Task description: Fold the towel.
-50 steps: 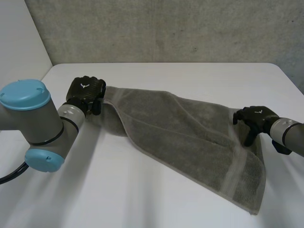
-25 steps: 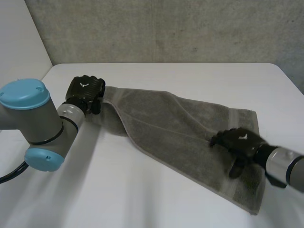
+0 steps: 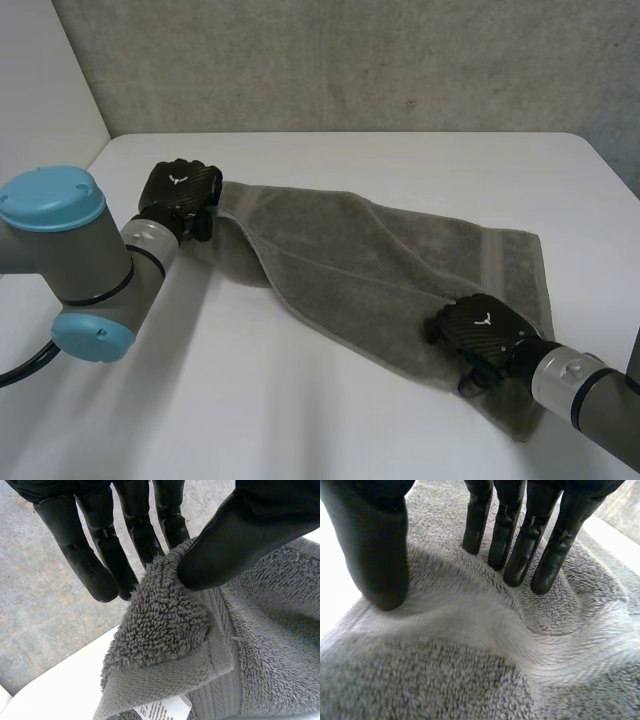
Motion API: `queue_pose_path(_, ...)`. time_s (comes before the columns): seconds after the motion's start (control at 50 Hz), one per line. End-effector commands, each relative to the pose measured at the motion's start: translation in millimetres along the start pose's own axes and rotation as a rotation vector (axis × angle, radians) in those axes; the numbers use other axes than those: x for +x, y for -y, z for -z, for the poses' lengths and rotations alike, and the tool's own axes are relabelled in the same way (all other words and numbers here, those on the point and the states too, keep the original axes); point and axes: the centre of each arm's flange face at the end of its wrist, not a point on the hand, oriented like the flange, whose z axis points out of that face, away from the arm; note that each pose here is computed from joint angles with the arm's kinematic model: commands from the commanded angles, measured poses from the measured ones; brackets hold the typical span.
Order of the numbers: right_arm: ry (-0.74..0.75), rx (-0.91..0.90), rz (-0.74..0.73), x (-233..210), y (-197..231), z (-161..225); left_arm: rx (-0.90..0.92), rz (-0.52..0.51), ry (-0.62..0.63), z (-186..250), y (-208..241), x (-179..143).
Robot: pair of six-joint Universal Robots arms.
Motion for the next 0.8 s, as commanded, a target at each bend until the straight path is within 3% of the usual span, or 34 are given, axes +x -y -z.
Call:
queue_pose_path(0.02,-0.066,-0.005,0.026,9,0,-5,-0.001,0.000,0.000,0,0,0)
queue_pose_path(0.8,-0.207,-0.018,0.082,34,10,-6,-0.002,0.000,-0.004,1,0,1)
